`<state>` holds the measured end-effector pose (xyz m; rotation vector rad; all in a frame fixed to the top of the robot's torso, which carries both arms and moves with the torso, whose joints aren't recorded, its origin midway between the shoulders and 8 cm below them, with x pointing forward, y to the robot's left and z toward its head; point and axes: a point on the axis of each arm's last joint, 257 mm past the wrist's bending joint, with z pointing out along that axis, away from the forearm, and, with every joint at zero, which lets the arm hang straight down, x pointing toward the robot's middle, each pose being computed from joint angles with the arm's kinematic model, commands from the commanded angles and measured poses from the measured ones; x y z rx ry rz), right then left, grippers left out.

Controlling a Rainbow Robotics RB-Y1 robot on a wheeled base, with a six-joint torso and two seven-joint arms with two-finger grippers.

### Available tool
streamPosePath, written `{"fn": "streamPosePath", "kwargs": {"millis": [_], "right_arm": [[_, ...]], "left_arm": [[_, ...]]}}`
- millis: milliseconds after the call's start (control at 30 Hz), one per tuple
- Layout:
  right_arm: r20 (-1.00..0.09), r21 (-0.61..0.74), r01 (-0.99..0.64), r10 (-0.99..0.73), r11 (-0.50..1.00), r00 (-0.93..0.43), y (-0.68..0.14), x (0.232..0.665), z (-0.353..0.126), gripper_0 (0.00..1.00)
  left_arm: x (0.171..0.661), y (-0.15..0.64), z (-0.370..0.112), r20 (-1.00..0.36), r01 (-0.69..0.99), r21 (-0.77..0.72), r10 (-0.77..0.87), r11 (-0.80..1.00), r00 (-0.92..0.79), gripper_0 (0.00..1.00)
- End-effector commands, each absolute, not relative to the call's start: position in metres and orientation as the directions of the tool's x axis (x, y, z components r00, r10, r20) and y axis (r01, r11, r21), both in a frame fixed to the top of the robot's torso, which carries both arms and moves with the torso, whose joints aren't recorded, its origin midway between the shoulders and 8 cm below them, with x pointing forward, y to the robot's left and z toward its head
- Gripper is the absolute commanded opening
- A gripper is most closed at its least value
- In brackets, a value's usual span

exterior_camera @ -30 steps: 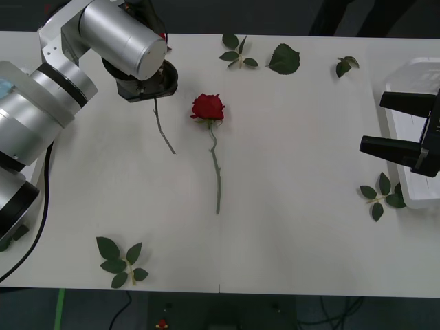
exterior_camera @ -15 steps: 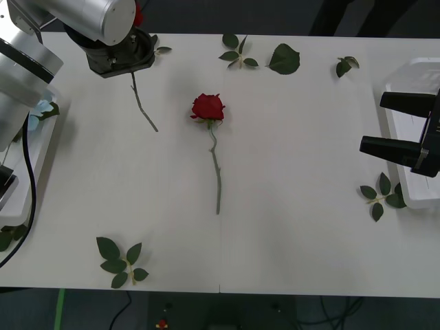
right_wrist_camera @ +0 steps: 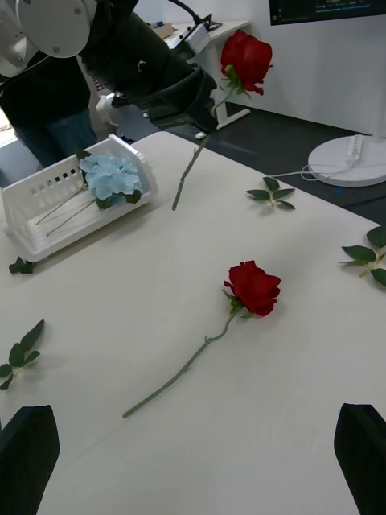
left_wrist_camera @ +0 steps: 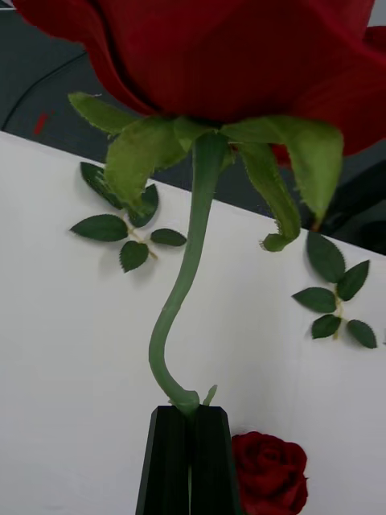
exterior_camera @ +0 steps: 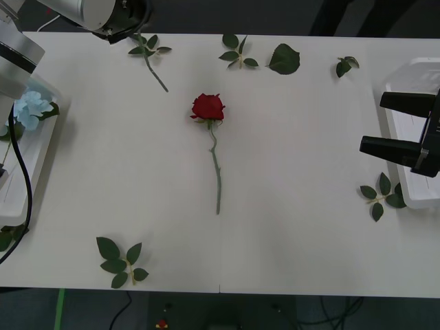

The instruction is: Place the red flowers into the right box and the blue flowers into the left box. If a person shows an open palm, hand one flower to the person first, then continue sorting.

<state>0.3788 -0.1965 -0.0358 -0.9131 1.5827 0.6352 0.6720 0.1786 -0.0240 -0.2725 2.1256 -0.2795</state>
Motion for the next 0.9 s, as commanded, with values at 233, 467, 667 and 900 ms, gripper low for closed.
{"fn": "streamPosePath", "kwargs": {"millis": [233, 467, 667, 900], "right_arm": [[-0.967, -0.100, -0.838, -0.249, 0.537, -0.045, -0.197, 0.373, -0.034, 1.00], [-0.974, -0.064, -0.843, -0.219, 0.534, -0.065, -0.194, 0.370, -0.031, 1.00], [-0.977, -0.039, -0.847, -0.197, 0.530, -0.078, -0.192, 0.368, -0.028, 1.00], [-0.979, -0.021, -0.846, -0.181, 0.533, -0.090, -0.192, 0.368, -0.026, 1.00]], "left_arm": [[0.621, 0.148, 0.026, -0.833, 0.389, -0.083, 0.150, 0.918, -0.532, 0.00], [0.554, 0.103, 0.036, -0.885, 0.678, -0.036, 0.291, 0.734, -0.362, 0.00], [0.489, 0.066, 0.027, -0.953, 0.867, -0.012, 0.257, 0.498, -0.161, 0.00], [0.434, 0.015, 0.016, -0.995, 0.966, -0.009, 0.094, 0.258, -0.034, 0.00]]}}
